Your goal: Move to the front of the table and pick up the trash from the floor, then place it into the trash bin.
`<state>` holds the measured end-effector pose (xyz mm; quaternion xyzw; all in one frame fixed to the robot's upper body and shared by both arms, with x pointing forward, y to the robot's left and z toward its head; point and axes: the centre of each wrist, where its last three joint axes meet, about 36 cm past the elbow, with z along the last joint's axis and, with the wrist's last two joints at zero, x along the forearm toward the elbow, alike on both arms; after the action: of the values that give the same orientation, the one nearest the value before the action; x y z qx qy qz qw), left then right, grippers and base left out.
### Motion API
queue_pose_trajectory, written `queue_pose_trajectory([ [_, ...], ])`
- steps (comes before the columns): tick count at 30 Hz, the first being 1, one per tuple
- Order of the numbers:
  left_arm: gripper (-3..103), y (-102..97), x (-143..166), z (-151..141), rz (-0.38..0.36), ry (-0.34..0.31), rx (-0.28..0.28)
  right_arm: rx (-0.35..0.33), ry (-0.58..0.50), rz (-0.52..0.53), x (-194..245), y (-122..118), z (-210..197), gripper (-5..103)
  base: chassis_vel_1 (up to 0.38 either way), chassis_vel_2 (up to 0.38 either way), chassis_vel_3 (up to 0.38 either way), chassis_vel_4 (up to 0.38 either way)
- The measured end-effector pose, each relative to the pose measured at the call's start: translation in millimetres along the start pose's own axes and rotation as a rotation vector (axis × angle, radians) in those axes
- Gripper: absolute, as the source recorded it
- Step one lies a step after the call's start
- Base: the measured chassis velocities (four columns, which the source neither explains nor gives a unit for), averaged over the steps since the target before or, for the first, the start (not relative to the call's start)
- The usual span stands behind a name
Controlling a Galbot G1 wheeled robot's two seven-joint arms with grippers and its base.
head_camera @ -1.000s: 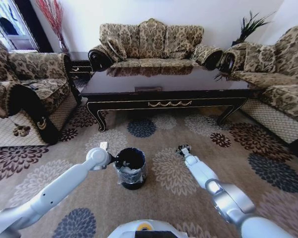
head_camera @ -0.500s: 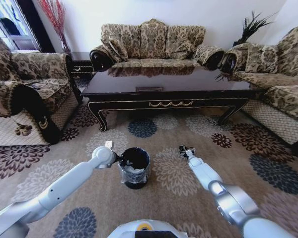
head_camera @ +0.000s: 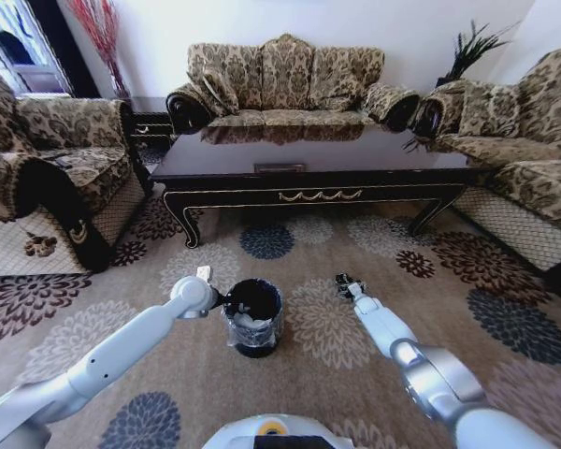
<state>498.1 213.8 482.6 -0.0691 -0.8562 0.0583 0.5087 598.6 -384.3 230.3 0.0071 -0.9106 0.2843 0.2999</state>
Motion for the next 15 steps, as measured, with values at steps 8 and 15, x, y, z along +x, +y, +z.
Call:
queue_pose_trajectory([
  [8, 4, -1.3, 0.8, -0.2, 0.007, 0.0, 0.0, -0.002, 0.0, -0.002, -0.3, 0.7, -0.9, 54, 0.0, 0.0, 0.0, 0.0],
  [15, 4, -1.4, 1.4, 0.0, 0.011, 0.001, -0.001, 0.001, -0.004, -0.005, 0.2, 1.5, -0.3, 27, 0.0, 0.0, 0.0, 0.0],
])
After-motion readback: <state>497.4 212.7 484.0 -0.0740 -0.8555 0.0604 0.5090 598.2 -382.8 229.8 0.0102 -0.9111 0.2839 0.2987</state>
